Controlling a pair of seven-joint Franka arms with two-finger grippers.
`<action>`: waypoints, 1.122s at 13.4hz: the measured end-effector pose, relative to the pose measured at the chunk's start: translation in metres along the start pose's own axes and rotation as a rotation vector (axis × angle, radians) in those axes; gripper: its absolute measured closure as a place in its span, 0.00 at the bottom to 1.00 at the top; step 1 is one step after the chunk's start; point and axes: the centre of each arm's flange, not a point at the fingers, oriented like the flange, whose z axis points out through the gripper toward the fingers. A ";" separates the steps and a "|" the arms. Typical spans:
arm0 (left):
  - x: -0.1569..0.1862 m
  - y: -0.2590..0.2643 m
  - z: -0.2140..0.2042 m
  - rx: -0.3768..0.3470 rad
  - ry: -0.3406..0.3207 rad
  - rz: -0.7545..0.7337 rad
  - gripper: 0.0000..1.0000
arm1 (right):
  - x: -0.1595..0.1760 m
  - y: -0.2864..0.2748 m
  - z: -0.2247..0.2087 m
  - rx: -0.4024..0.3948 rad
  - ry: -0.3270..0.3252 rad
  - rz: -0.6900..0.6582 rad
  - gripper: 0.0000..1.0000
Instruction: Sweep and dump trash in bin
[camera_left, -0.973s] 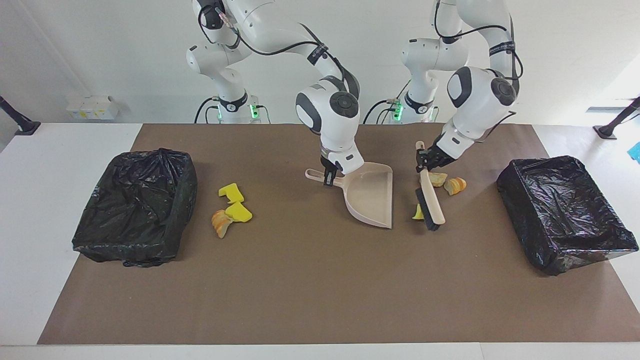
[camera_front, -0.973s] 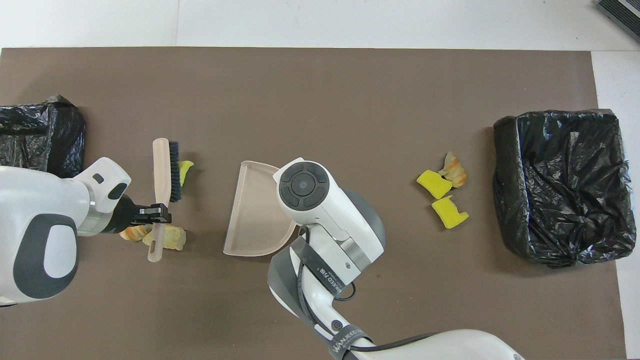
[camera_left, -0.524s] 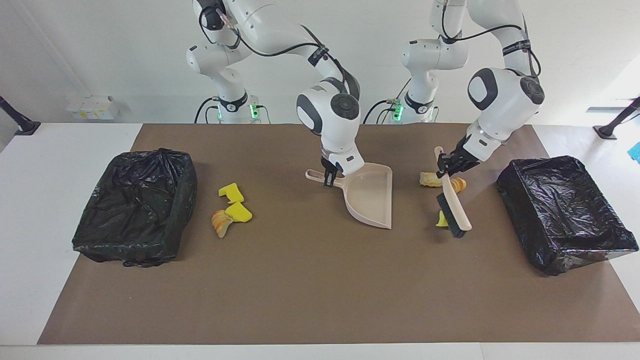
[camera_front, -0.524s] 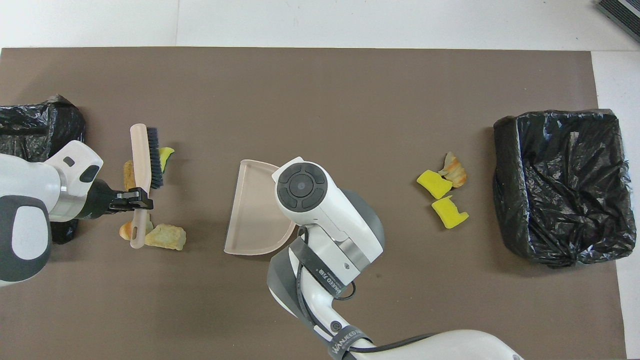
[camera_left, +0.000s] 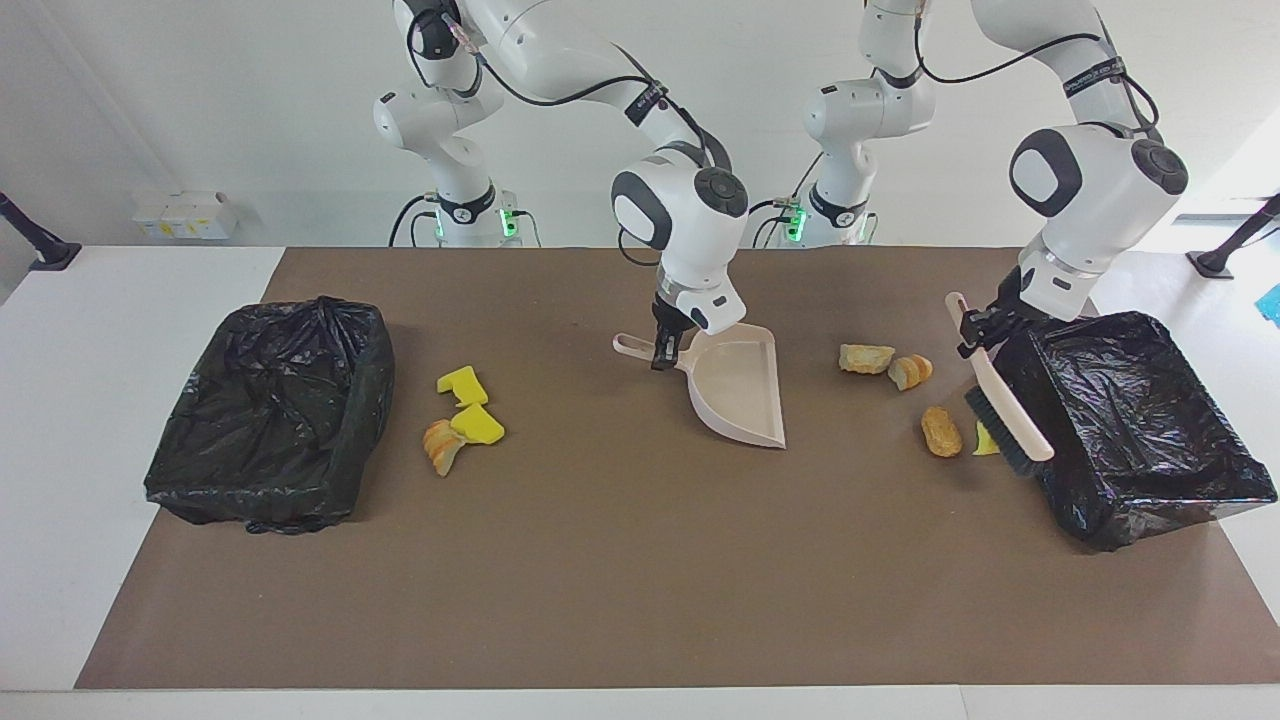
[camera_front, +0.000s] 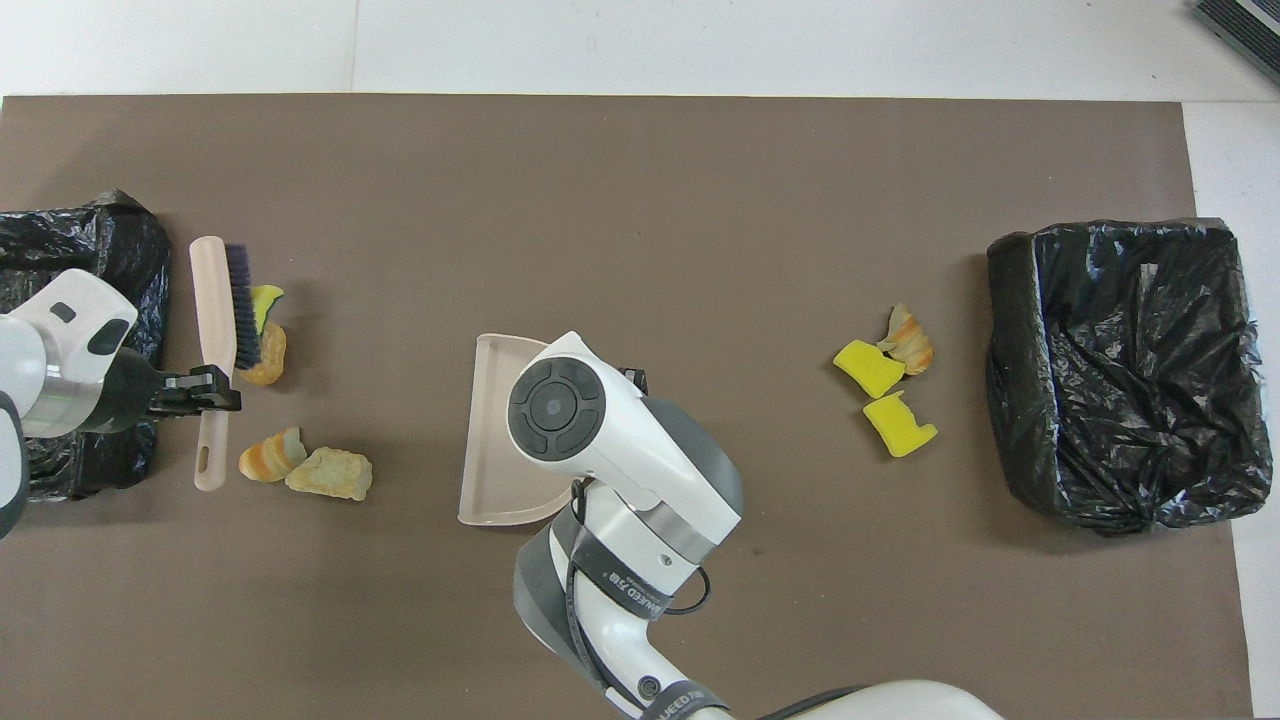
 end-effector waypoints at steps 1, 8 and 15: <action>0.000 -0.004 0.008 0.009 -0.014 -0.003 0.74 | 0.000 0.000 0.001 0.001 -0.001 0.000 0.68; -0.044 0.118 0.073 0.040 -0.114 0.168 0.74 | 0.001 0.001 0.000 -0.001 0.002 0.001 0.68; -0.091 0.248 0.041 -0.028 -0.104 0.197 0.74 | 0.001 0.002 0.001 -0.001 0.002 0.002 0.68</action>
